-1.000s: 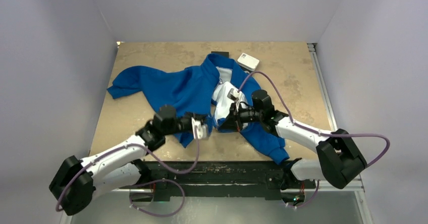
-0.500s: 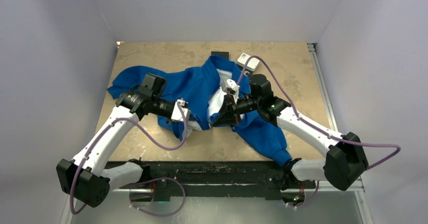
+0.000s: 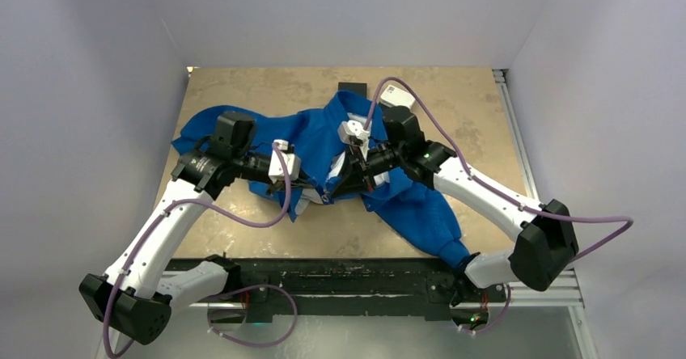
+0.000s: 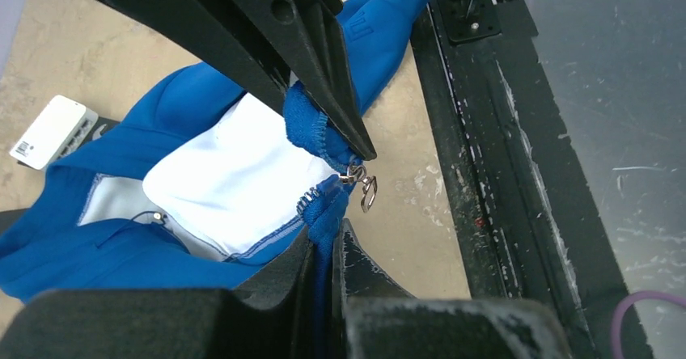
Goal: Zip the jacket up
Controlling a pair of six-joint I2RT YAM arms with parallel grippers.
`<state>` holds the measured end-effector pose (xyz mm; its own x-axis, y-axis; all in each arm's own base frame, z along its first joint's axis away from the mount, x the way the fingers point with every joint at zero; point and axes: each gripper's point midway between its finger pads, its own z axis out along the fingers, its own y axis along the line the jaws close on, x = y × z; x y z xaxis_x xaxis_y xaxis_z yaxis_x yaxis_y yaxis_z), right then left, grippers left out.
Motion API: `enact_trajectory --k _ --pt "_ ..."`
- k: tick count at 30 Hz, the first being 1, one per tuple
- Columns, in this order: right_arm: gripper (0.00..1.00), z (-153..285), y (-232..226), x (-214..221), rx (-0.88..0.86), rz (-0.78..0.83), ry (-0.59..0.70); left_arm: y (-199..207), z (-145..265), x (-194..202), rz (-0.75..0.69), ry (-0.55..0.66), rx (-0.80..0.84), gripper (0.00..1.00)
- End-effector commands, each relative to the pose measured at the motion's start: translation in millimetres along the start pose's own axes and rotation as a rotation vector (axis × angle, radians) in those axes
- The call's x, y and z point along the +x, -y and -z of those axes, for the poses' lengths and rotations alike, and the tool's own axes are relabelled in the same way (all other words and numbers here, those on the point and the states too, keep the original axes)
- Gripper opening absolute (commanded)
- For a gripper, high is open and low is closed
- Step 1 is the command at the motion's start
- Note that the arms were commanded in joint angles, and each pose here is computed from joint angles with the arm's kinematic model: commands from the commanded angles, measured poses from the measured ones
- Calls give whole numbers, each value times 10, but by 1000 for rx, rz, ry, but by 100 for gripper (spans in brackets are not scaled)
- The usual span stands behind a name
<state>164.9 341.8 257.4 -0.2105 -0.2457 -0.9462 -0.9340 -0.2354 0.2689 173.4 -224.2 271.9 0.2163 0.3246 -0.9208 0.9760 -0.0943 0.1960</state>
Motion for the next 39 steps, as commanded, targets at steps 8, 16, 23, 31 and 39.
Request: enact_trajectory --k 8,16,23,31,39 --pt "0 62 -127 -260 0 166 48 -48 4 -321 28 100 -5 0" --pt "0 55 -227 -369 -62 223 97 132 3 -135 -66 43 46 0" --pt "0 32 -154 -418 -56 256 98 110 -32 -231 -51 83 43 0" --pt "0 35 -183 -430 -68 264 104 89 -51 -212 -37 88 35 0" --pt "0 46 -189 -475 -53 285 131 84 -54 -189 -35 80 33 0"
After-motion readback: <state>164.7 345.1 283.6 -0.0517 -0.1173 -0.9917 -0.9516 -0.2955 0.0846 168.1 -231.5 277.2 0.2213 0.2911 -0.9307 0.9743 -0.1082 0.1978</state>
